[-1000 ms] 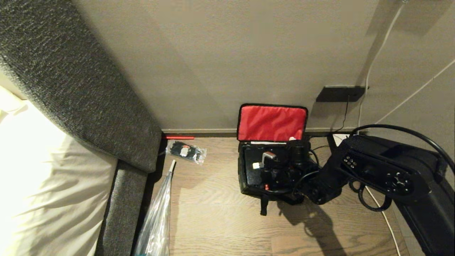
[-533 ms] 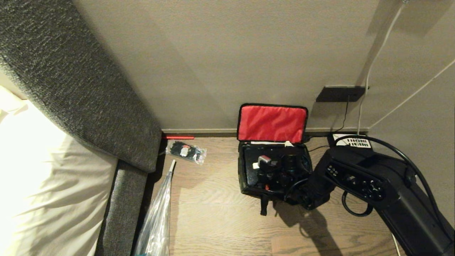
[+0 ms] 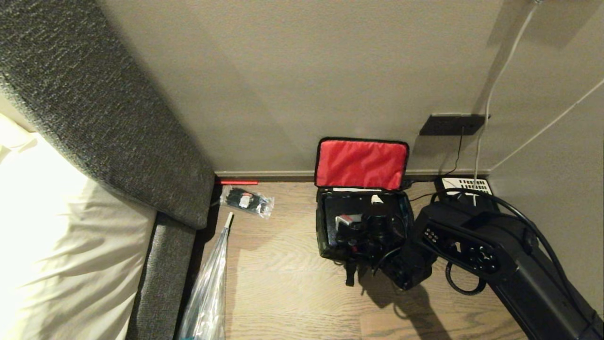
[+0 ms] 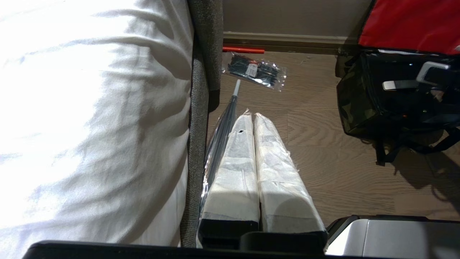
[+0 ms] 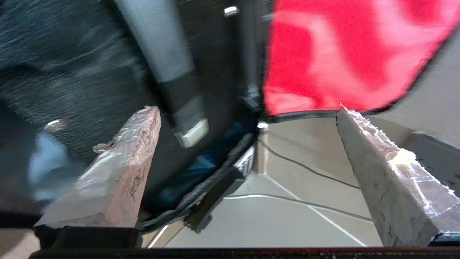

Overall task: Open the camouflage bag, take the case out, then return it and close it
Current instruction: Grip the handle

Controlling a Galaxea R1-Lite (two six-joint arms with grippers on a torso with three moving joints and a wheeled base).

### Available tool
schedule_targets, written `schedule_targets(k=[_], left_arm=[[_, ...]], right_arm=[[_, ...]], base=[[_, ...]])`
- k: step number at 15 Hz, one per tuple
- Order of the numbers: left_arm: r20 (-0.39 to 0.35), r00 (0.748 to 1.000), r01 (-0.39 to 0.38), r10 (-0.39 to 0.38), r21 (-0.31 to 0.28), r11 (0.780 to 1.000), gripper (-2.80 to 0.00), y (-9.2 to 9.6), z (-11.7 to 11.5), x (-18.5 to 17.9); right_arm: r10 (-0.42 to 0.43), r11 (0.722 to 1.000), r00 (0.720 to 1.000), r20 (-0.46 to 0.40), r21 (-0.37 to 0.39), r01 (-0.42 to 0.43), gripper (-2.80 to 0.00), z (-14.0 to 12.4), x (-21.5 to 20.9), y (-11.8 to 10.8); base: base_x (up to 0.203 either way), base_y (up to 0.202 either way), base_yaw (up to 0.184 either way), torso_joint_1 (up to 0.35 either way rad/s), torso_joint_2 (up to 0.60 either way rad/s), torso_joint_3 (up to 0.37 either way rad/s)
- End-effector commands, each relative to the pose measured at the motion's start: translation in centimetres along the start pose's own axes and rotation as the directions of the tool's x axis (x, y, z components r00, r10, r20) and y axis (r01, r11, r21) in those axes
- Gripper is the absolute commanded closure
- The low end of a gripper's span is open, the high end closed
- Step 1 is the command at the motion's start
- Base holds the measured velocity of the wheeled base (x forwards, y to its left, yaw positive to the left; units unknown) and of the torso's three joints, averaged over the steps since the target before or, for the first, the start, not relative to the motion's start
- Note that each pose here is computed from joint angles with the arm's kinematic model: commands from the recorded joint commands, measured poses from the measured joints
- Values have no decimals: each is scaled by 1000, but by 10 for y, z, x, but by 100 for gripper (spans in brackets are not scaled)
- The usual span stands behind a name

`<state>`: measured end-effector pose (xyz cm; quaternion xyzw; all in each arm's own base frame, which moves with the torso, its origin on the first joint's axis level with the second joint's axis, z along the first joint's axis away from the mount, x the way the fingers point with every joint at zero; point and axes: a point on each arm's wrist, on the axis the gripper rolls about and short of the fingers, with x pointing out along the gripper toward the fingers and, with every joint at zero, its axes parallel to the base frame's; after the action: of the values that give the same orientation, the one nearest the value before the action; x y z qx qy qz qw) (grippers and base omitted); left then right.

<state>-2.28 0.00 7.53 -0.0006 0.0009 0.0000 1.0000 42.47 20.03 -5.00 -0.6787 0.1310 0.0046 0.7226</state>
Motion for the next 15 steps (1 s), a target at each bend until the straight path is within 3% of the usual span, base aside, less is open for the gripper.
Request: schedule_targets(k=[1, 8, 15], left_arm=[[0, 1000, 0, 0, 0, 1000, 0, 0, 0, 0], [0, 1000, 0, 0, 0, 1000, 0, 0, 0, 0], [0, 1000, 0, 0, 0, 1000, 0, 0, 0, 0]], right_arm=[[8, 1000, 1000, -5, -15, -8, -280, -1, 1, 9], [12, 1000, 1000, 1, -14, -12, -280, 2, 10, 22], [-32, 999, 999, -5, 24, 32, -280, 6, 26, 17]], base=[[0, 0, 0, 0, 0, 0], [0, 0, 0, 0, 0, 0], [0, 0, 0, 0, 0, 0]])
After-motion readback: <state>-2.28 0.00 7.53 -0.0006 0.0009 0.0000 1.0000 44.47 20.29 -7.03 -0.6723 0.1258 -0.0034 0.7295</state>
